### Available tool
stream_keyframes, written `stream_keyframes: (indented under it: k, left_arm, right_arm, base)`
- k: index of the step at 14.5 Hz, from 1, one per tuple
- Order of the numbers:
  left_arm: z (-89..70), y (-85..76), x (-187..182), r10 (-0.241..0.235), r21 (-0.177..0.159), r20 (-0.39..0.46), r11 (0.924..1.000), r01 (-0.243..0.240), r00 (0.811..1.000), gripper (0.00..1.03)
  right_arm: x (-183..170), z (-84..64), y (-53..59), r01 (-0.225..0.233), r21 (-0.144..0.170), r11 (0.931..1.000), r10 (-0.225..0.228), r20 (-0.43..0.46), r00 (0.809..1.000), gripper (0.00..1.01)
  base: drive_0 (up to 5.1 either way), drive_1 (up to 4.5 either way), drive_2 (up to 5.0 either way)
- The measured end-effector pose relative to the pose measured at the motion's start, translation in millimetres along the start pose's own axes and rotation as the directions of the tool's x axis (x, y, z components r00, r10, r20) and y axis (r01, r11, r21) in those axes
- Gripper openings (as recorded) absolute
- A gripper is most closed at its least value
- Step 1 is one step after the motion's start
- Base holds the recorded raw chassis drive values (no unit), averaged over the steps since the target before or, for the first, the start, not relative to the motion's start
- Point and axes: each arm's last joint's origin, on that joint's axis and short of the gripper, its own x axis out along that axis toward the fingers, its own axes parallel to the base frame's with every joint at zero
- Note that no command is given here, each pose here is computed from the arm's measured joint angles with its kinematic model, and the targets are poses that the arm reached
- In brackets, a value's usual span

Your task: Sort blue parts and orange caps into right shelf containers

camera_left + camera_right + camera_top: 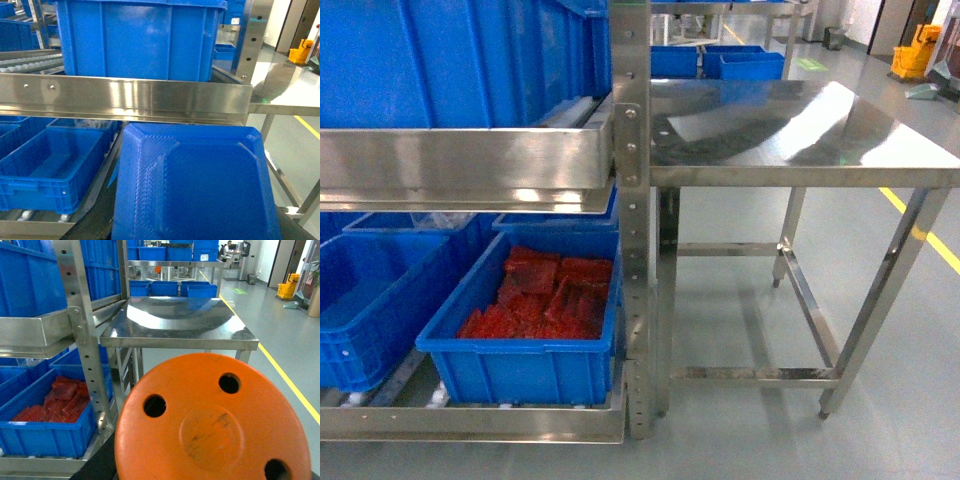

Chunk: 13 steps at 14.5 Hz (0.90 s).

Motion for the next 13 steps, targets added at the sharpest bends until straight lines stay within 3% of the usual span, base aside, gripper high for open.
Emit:
stream_keyframes:
  k: [12,13]
  left_arm:
    - [0.1,0.0,0.0,0.001,0.0,0.001,1.0,-0.001,1.0,0.42]
    - [0.0,0.0,0.0,0.001,0.0,0.0,1.0,-0.001,1.0,0.42]
  right_arm:
    - [0.0,0.4,0.0,0.0,0.0,1.0,0.0,0.004,1.0,0.45]
    - [0.0,0.4,0.0,0.0,0.0,1.0,0.0,0.004,1.0,0.45]
  base:
    - [-0.1,4.07,-4.2]
    - [-5.2,2.3,2.3]
